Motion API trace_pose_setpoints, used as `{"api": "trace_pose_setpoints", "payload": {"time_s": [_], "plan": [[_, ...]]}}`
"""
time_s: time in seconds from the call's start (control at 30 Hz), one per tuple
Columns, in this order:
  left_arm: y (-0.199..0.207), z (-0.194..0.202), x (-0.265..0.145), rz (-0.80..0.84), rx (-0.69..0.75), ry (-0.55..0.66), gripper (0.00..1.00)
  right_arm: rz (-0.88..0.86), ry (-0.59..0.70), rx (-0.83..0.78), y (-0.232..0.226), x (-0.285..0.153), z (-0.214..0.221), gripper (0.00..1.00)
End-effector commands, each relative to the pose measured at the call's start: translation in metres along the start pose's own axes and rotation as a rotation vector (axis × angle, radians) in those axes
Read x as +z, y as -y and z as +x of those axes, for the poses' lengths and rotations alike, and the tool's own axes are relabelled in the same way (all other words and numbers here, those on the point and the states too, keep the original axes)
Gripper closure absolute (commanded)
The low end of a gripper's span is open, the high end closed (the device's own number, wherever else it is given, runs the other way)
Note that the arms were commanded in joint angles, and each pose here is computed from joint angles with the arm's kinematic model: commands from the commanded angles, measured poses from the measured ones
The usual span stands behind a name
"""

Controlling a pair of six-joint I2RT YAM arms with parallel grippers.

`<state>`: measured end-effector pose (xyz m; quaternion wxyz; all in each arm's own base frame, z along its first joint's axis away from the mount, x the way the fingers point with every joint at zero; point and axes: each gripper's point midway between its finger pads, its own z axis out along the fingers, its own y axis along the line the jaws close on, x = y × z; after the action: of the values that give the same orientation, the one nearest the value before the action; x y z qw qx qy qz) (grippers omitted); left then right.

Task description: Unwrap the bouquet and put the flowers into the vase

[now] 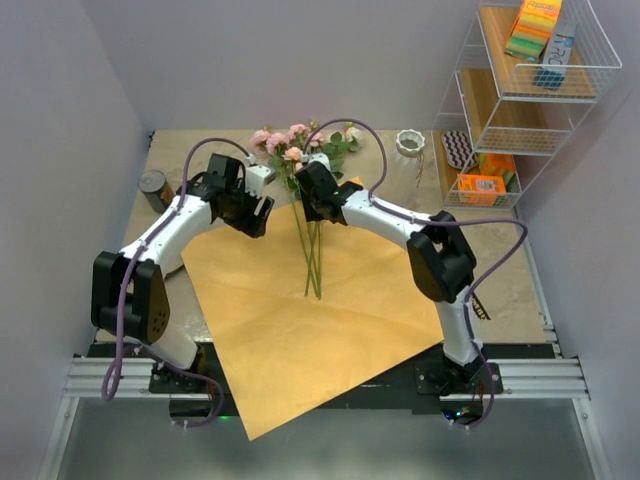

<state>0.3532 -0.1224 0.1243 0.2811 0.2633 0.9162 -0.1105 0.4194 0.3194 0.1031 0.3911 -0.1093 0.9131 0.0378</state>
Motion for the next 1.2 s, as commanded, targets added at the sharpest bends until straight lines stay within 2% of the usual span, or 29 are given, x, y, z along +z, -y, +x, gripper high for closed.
{"api": "trace_pose_setpoints", "payload": {"time_s": [0.0, 0.3, 0.83, 0.97, 1.17], "plan": [[-0.021, 0.004, 0.010, -0.055, -0.015, 0.022, 0.26, -0.050, 0.067, 0.039, -0.002, 0.009, -0.041, 0.57], [-0.023, 0.010, 0.007, -0.043, -0.026, 0.031, 0.26, -0.028, 0.004, -0.002, 0.002, 0.050, -0.024, 0.60], [-0.022, 0.016, 0.006, -0.041, -0.023, 0.033, 0.27, -0.027, -0.005, -0.024, -0.003, 0.080, -0.020, 0.74], [-0.023, 0.019, 0.007, -0.041, -0.021, 0.028, 0.27, -0.038, -0.008, -0.010, -0.005, 0.078, -0.022, 0.87], [-0.023, 0.020, 0.011, -0.036, -0.029, 0.027, 0.27, -0.046, 0.035, 0.005, 0.000, 0.053, -0.036, 0.92]]}}
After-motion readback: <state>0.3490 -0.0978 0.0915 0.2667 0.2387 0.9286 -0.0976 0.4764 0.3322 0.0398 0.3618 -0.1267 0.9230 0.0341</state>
